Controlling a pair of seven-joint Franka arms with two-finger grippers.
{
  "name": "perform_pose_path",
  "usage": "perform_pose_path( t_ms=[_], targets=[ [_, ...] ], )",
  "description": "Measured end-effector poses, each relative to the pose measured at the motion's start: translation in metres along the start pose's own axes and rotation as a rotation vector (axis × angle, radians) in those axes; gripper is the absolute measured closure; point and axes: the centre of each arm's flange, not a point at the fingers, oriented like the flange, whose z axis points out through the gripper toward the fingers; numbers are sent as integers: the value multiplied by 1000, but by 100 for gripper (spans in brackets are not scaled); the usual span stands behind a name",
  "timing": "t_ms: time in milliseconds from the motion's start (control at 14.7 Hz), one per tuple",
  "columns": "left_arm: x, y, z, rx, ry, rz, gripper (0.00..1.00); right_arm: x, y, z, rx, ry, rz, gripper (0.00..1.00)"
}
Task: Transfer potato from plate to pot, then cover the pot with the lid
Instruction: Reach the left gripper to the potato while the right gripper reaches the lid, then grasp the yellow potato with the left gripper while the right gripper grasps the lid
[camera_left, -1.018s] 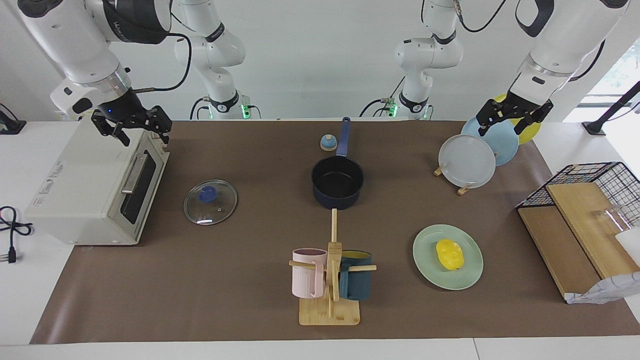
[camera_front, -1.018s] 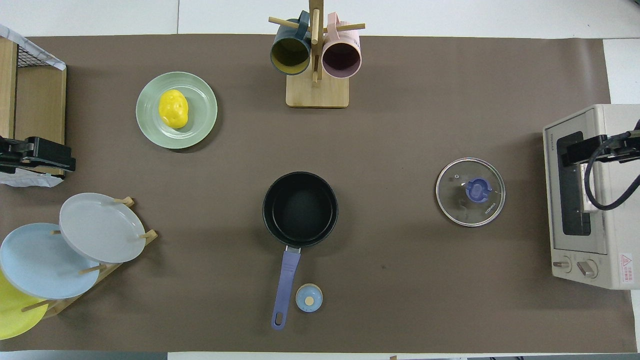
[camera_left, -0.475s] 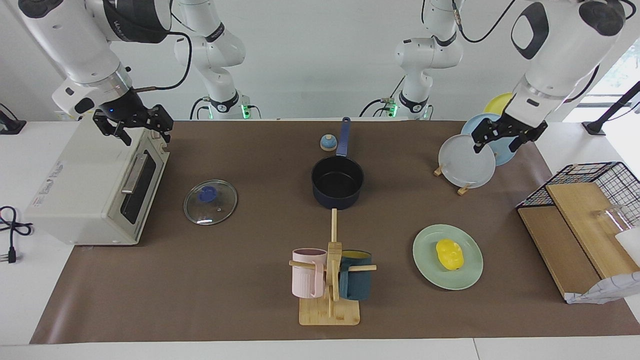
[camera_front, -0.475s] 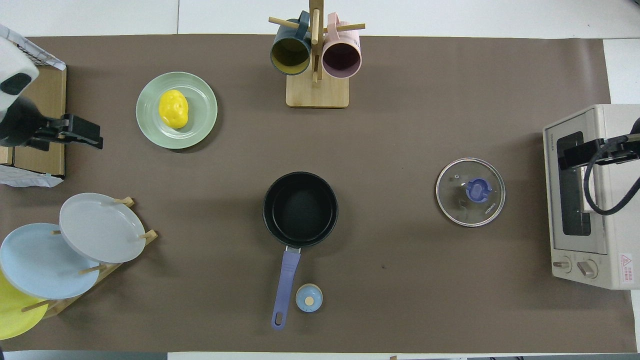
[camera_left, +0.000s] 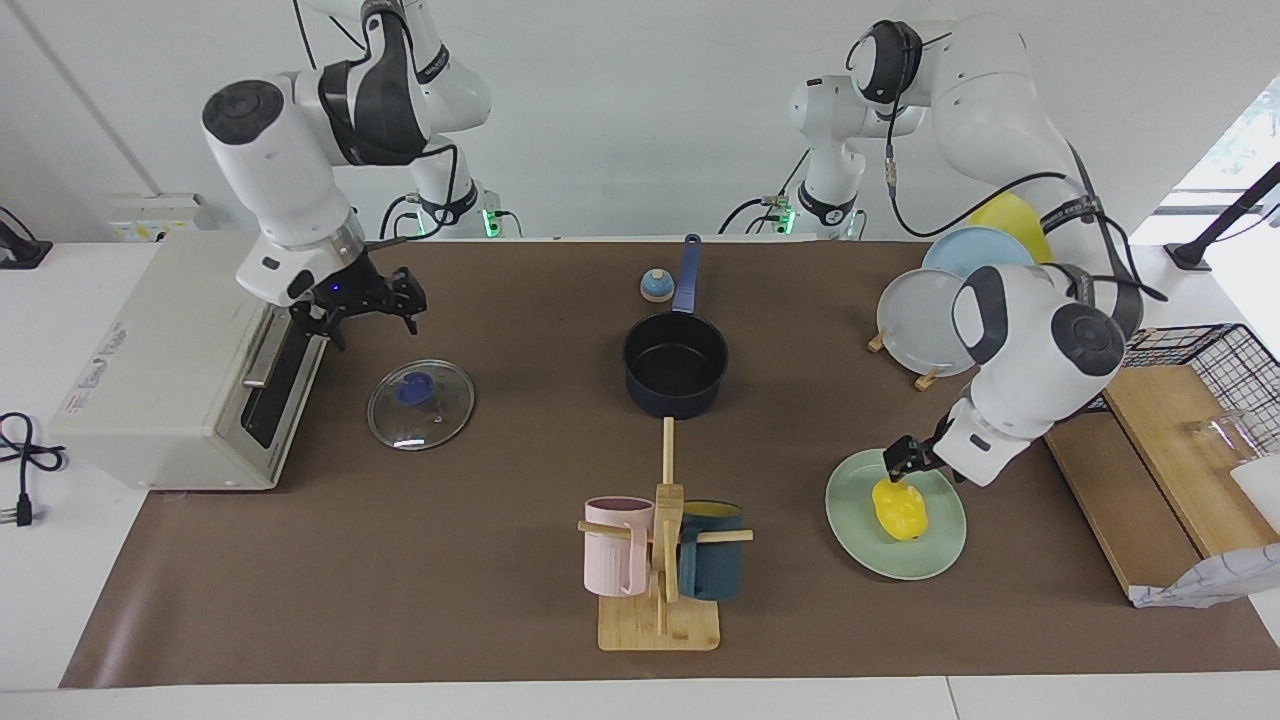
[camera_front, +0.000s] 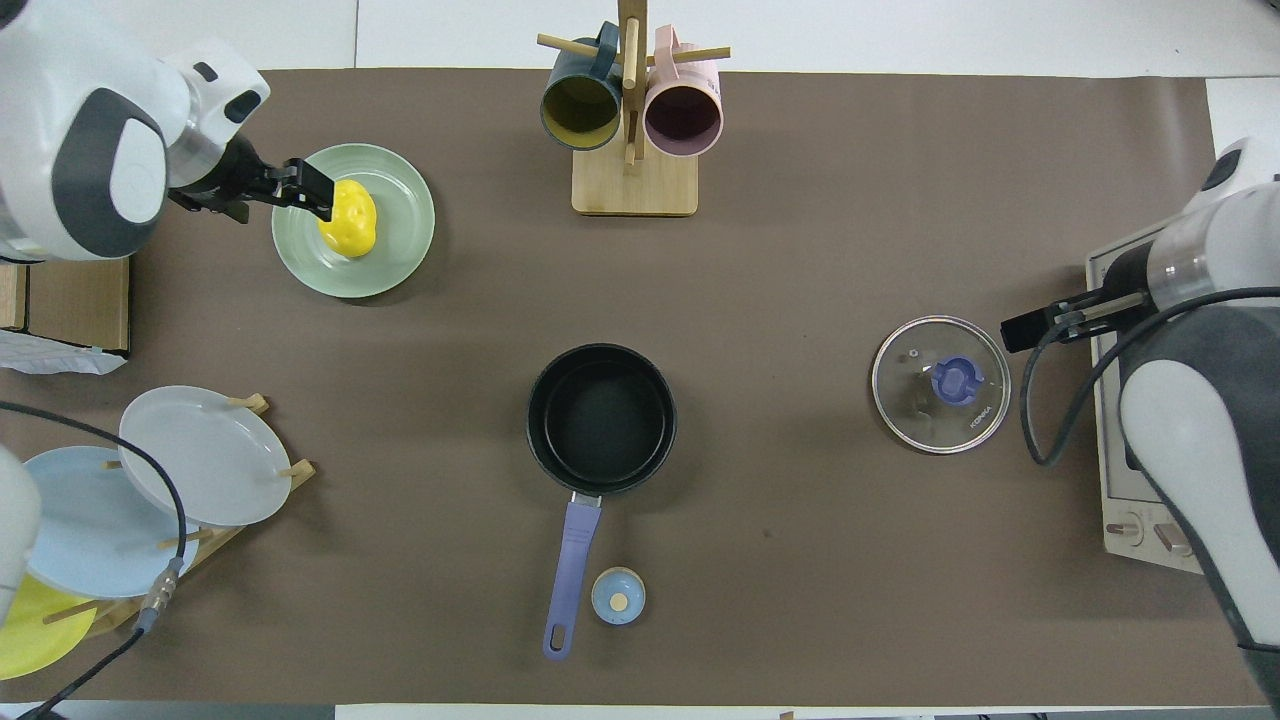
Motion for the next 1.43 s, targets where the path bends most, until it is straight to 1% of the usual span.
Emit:
perform_pose_path(
  t_ms=[136, 204, 339, 475, 611, 814, 882, 950, 1018, 1086, 1154, 1357, 1425],
  targets=[
    [6, 3, 14, -1, 17, 4, 0, 5, -5, 49, -4, -2, -9, 0],
    [8, 3, 14, -1, 33, 3, 0, 1, -4, 72, -4, -11, -7, 0],
    [9, 2, 21, -1, 53, 3, 0, -11, -4, 103, -4, -17, -3, 0],
    [6, 1, 34, 0, 56, 1, 0, -22, -5, 119, -8, 3, -2, 0],
    [3, -1, 43, 2, 50, -6, 0, -32, -5, 128, -7, 4, 1, 0],
    [3, -1, 44, 2, 54, -31, 0, -41, -5, 134, -5, -5, 5, 0],
    [3, -1, 43, 1, 61, -37, 3, -43, -5, 136, -6, 1, 4, 0],
    [4, -1, 42, 1, 66, -43, 4, -44, -5, 137, -7, 7, -4, 0],
    [4, -1, 43, 1, 67, -46, 11, -45, -4, 139, -8, 11, -18, 0],
    [3, 0, 43, 1, 68, -47, 26, -46, 1, 141, -9, 14, -24, 0],
    [3, 0, 41, 0, 71, -47, 35, -48, 8, 143, -10, 15, -22, 0],
    [3, 5, 33, -3, 81, -50, 35, -51, 15, 145, -9, 12, -15, 2],
    [4, 8, 20, -16, 89, -66, 35, -51, 14, 145, -9, 11, -16, 4]
  ],
)
